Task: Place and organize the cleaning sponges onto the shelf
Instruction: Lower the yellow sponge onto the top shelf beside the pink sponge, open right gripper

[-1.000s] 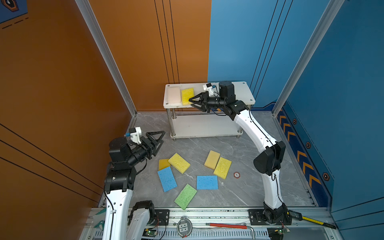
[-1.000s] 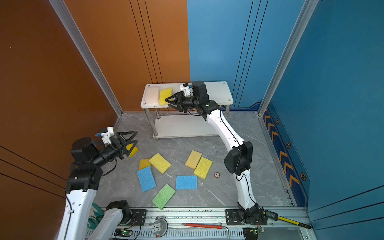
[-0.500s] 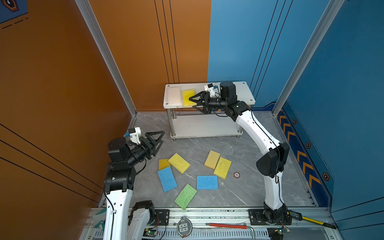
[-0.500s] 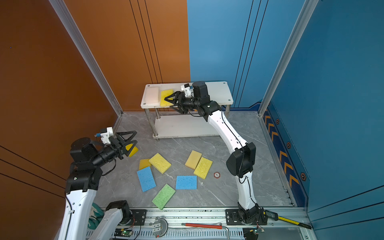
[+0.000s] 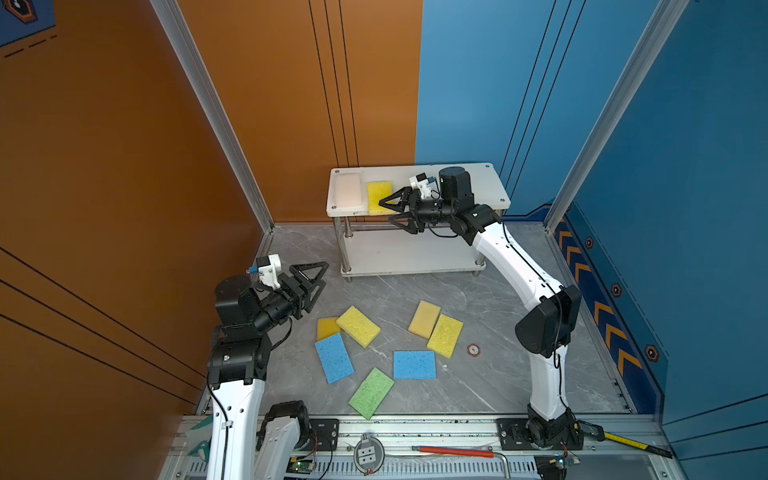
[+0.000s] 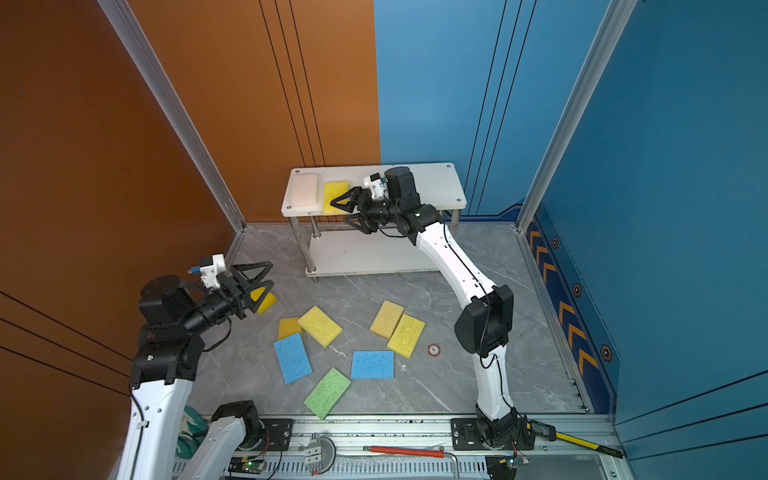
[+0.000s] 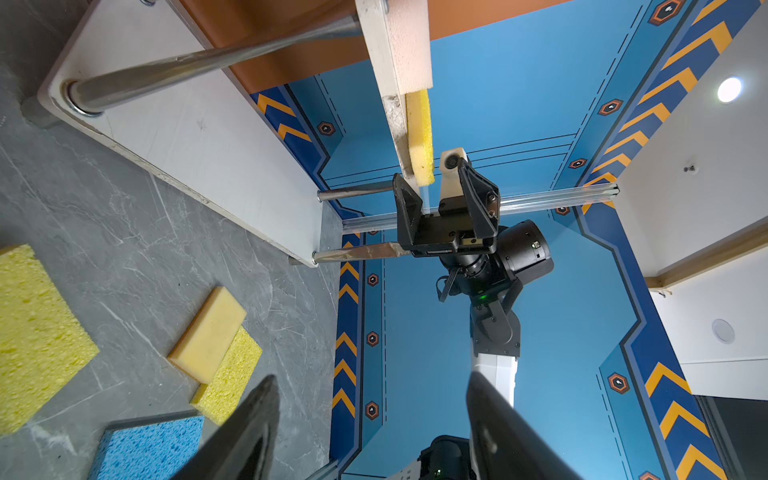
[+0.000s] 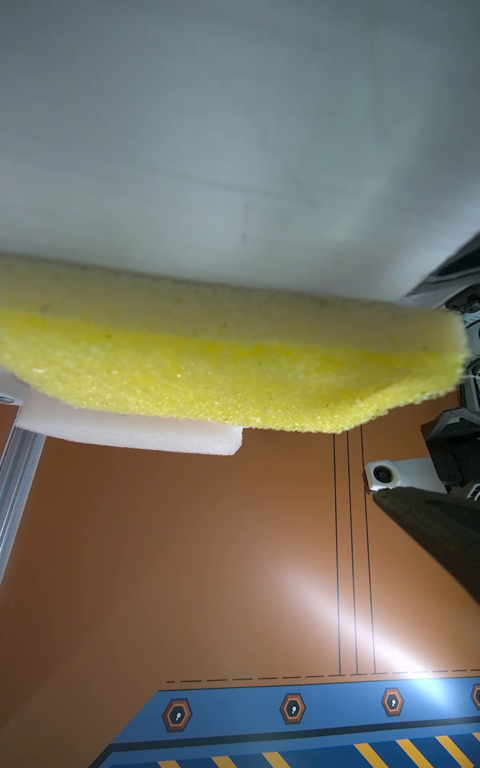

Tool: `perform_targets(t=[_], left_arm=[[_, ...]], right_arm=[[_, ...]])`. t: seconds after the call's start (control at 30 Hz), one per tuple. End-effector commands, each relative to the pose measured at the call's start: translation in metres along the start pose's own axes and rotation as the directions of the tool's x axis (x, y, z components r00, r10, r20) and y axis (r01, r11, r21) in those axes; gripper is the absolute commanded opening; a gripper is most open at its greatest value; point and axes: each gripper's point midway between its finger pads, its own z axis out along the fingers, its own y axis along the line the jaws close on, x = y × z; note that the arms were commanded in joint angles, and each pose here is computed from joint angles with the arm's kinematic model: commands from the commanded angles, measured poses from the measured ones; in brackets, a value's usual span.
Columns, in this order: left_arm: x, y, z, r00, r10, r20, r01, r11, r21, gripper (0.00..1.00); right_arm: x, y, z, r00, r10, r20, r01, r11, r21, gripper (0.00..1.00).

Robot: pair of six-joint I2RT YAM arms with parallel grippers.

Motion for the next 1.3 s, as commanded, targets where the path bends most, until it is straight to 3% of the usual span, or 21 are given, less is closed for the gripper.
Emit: perform_targets(t=[0.0,0.23,0.33,0.37,0.5,0.57,0.9,1.27], left_arm=[[0.0,-0.002,-0.001,1.0,0.006,0.001,-0.006,1.0,0.013,0.72],[0.0,-0.001,-0.001,1.0,0.007,0.002,-0.007,1.0,0.011,0.72],[0.0,0.001,0.0,1.0,0.006,-0.001,-0.006,1.0,0.011,0.71],[-0.001,0.001,0.0,1.0,0.008,0.0,-0.008,1.0,0.012,0.71],[-0.001,0.002,0.001,1.0,0.003,-0.003,-0.003,1.0,0.015,0.68],[0.0,0.001,0.001,1.0,0.005,-0.007,-0.004,1.0,0.018,0.66],[0.012,0.001,-0.009,1.0,0.015,-0.027,-0.015,1.0,0.019,0.64],[0.012,0.005,-0.012,0.999,0.01,-0.032,-0.009,1.0,0.02,0.64]], right_arm=[[0.005,0.025,-0.018,0.997,-0.068,0.025,0.069,0.997,-0.019,0.74],[0.026,0.026,-0.039,0.995,-0.097,0.014,0.097,0.995,0.018,0.73],[0.044,0.012,-0.044,0.997,-0.082,0.005,0.081,0.995,0.061,0.66],[0.049,0.008,-0.044,0.997,-0.082,0.002,0.082,0.994,0.075,0.61],[0.063,0.002,-0.034,0.994,-0.111,-0.02,0.113,0.984,0.136,0.12],[0.067,0.0,-0.024,0.988,-0.147,-0.041,0.152,0.971,0.187,0.0],[0.062,-0.023,0.0,0.959,-0.278,-0.062,0.279,0.874,0.398,0.0],[0.043,-0.031,0.01,0.955,-0.295,-0.024,0.277,0.863,0.423,0.0]])
